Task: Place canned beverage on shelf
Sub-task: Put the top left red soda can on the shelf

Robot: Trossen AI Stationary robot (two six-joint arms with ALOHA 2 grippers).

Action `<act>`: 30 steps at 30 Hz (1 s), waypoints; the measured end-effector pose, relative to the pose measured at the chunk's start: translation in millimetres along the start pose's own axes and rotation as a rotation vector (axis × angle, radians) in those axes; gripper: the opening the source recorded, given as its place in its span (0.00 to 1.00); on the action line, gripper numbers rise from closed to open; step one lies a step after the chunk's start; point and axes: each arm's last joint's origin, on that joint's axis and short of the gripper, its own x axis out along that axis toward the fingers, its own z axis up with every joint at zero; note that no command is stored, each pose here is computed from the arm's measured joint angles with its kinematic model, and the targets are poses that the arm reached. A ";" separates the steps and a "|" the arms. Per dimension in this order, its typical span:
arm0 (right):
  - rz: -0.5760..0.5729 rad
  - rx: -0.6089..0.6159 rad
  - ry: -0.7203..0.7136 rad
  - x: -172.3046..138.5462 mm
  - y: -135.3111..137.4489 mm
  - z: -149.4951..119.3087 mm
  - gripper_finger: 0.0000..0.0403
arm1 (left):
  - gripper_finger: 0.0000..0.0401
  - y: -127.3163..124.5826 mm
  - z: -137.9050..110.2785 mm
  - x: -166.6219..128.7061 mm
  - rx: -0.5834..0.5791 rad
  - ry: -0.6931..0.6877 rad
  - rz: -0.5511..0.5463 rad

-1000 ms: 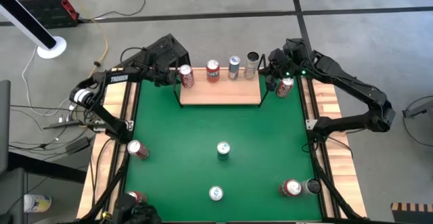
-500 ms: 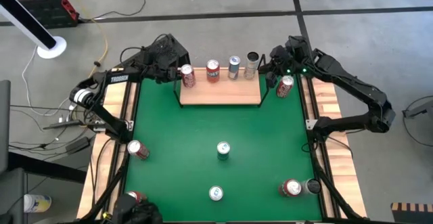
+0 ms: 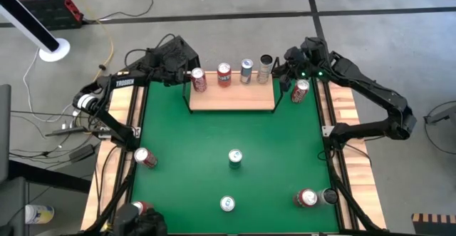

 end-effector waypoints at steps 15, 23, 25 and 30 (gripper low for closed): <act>0.248 -0.108 -0.025 103.3 49.1 42.8 0.06 | 0.00 -27.2 13.9 -35.0 0.082 -0.187 0.040; 0.310 -0.125 0.042 184.1 69.3 68.3 0.06 | 0.00 -31.5 14.0 -37.7 0.101 -0.197 0.034; 0.321 -0.149 0.045 202.6 75.4 71.1 0.06 | 0.00 -31.5 13.9 -37.6 0.108 -0.197 0.036; 0.351 -0.167 0.072 241.4 92.6 72.5 0.06 | 0.00 -31.6 13.9 -37.6 0.133 -0.195 0.036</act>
